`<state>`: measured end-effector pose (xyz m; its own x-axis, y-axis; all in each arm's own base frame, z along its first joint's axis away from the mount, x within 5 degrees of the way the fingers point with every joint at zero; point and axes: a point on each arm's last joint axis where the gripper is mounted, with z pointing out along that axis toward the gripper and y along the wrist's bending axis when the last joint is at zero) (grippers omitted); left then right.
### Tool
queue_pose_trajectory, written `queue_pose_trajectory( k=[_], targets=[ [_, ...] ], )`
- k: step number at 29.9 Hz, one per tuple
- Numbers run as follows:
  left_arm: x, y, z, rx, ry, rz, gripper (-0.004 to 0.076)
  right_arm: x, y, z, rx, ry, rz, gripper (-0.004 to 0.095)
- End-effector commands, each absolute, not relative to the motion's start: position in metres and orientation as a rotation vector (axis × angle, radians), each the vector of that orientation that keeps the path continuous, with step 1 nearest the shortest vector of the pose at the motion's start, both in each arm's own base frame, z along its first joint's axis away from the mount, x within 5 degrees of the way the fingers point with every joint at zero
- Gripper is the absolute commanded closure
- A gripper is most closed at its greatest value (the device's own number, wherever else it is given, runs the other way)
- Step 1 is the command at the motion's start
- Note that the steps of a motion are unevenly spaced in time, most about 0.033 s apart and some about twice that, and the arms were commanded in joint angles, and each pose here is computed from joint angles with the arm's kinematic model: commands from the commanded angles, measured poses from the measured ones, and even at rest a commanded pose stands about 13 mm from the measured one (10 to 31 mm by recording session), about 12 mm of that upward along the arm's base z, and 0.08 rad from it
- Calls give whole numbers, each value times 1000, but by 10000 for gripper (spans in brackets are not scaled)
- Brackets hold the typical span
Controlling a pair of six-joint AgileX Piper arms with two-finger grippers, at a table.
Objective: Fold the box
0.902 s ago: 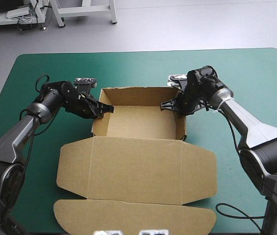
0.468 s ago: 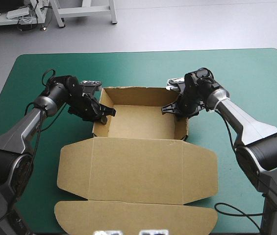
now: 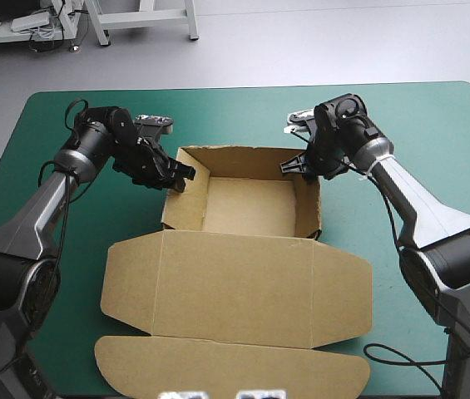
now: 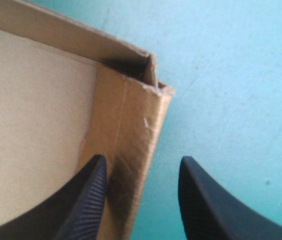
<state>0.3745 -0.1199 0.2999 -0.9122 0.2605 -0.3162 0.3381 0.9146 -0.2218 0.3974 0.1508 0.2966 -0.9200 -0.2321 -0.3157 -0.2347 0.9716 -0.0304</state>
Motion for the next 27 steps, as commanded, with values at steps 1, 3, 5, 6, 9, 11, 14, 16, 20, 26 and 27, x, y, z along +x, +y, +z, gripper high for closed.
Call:
queue_pose_trajectory(
  k=[1, 3, 5, 6, 9, 11, 14, 16, 20, 26, 27],
  targets=[
    [369, -119, 344, 471, 2680, -377, 349, 388, 142, 347, -325, 2671, 10, 484],
    [368, -118, 354, 485, 2670, -362, 349, 388, 142, 356, -319, 2640, 20, 484],
    [366, -116, 368, 497, 2659, -360, 349, 385, 141, 370, -319, 2600, 37, 484],
    [366, -117, 375, 497, 2636, -360, 349, 383, 141, 376, -316, 2582, 43, 484],
    [363, -117, 397, 477, 2566, -379, 351, 375, 137, 397, -305, 2526, 61, 484],
    [357, -116, 413, 473, 2515, -388, 377, 367, 134, 411, -302, 2487, 60, 484],
    [344, -112, 436, 469, 2446, -383, 470, 355, 126, 430, -327, 2431, 26, 484],
    [332, -108, 453, 471, 2397, -367, 557, 346, 120, 442, -328, 2394, 1, 485],
    [304, -96, 482, 465, 2307, -300, 707, 329, 113, 463, -258, 2345, 30, 485],
    [247, -77, 527, 443, 2154, -248, 733, 318, 110, 473, -190, 2324, 84, 489],
    [238, -75, 533, 440, 2131, -249, 733, 318, 111, 473, -188, 2328, 107, 490]
  ],
)
